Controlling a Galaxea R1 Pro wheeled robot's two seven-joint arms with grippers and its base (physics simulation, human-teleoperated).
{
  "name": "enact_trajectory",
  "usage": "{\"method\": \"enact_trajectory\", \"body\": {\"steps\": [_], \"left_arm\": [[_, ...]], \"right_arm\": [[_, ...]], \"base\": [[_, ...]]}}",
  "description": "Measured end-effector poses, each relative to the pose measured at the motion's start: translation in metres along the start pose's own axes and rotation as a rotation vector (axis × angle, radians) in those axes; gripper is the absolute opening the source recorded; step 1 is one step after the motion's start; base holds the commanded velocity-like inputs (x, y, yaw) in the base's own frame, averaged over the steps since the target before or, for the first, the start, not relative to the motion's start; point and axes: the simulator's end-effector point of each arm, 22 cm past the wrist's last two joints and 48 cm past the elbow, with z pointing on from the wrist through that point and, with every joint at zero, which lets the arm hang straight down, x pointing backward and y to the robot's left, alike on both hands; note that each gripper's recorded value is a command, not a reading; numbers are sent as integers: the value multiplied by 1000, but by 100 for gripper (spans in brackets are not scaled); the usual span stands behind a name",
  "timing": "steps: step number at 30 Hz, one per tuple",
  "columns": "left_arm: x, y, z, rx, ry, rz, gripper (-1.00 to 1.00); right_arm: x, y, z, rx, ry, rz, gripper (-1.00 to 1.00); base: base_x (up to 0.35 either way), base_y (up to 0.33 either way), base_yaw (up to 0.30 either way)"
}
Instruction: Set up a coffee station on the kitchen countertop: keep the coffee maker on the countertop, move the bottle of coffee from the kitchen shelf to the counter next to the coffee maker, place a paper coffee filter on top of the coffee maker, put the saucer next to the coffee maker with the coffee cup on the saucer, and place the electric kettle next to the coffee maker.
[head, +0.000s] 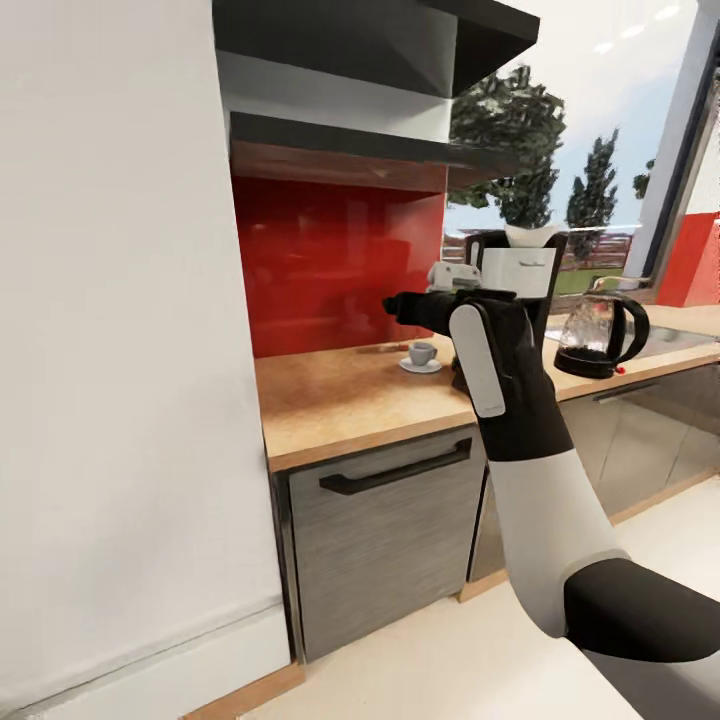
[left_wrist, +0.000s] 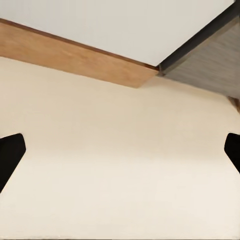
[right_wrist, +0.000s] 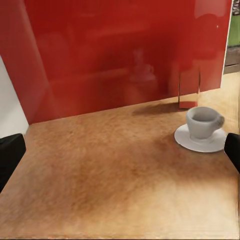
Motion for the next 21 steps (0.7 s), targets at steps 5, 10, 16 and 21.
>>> {"method": "enact_trajectory", "body": {"steps": [5,10,16,21], "left_arm": [[0,1,0,-2,0,-1,100],[0,1,0,-2,0,-1,100],[0,1,0,-2,0,-1,100],[0,1,0,-1,0,-1,100]], "right_arm": [[-7,2,-9,-9,-31,5,100],[-1,5,-11,-29,-27,21,100],[7,8,-12,-59,-14,44,100],[16,7,-12,-69,-3,52,100]], "base": [[-153,0,0],[-158,0,0],[-258,0,0],[-92,0,0]]}}
